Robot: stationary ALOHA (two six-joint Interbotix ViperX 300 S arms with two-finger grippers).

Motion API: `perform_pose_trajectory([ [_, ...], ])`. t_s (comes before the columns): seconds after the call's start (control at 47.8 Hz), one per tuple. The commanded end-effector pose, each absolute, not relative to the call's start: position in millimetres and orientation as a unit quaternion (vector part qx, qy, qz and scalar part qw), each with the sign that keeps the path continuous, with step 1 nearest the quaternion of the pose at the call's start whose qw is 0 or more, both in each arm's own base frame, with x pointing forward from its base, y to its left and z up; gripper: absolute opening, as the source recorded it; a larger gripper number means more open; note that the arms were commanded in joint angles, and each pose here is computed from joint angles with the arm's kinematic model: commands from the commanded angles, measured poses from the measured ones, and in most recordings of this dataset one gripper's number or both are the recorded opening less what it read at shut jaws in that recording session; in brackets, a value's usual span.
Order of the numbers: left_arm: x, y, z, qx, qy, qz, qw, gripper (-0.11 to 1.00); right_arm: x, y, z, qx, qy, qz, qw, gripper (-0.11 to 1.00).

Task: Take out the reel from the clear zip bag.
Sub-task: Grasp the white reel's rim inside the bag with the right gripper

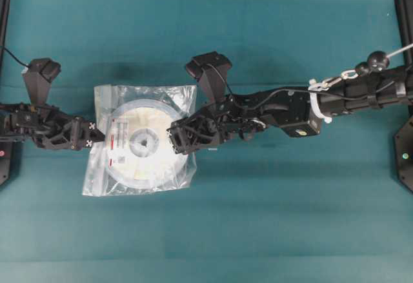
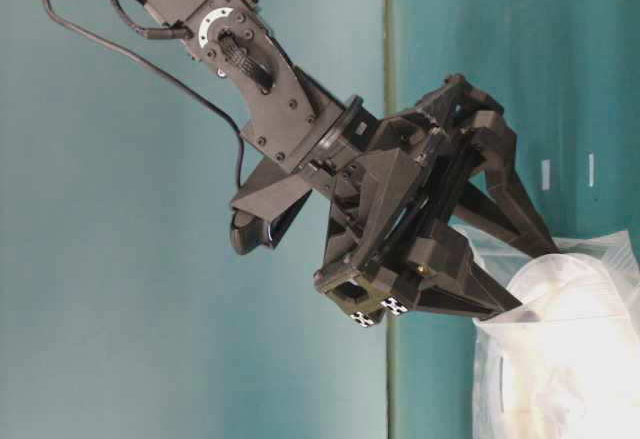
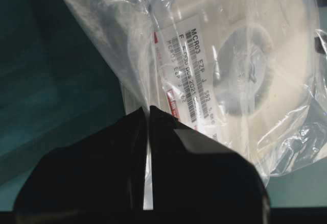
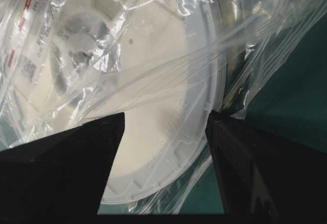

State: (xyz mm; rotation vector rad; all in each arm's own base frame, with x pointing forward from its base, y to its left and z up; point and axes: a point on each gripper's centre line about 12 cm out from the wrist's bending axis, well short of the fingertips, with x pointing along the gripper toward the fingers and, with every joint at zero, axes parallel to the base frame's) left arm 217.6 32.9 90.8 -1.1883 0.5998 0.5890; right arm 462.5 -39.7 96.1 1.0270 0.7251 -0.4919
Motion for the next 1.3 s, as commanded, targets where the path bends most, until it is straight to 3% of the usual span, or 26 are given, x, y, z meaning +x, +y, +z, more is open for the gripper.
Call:
perform_pose_trajectory([
  [0.0, 221.2, 34.0, 94.2, -0.543, 0.267, 0.265, 0.751, 0.01, 470.2, -35.9, 105.0, 0.477, 0.321, -0.217, 0.789, 0.77],
  [0.418, 221.8, 34.1, 94.7, -0.543, 0.266, 0.264, 0.752, 0.01, 473.4, -34.8, 104.3, 0.475, 0.319, -0.214, 0.792, 0.76],
  [0.858, 221.3, 34.0, 94.3, -0.543, 0.266, 0.264, 0.751, 0.01, 472.5, -32.0, 102.6, 0.474, 0.328, -0.214, 0.789, 0.62],
  [1.067, 221.2, 34.0, 94.2, -0.543, 0.267, 0.264, 0.751, 0.01, 468.5, -31.6, 100.1, 0.474, 0.341, -0.219, 0.782, 0.39],
  [1.276, 221.7, 33.7, 94.6, -0.543, 0.267, 0.264, 0.751, 0.01, 464.8, -34.4, 100.9, 0.474, 0.339, -0.222, 0.782, 0.32],
])
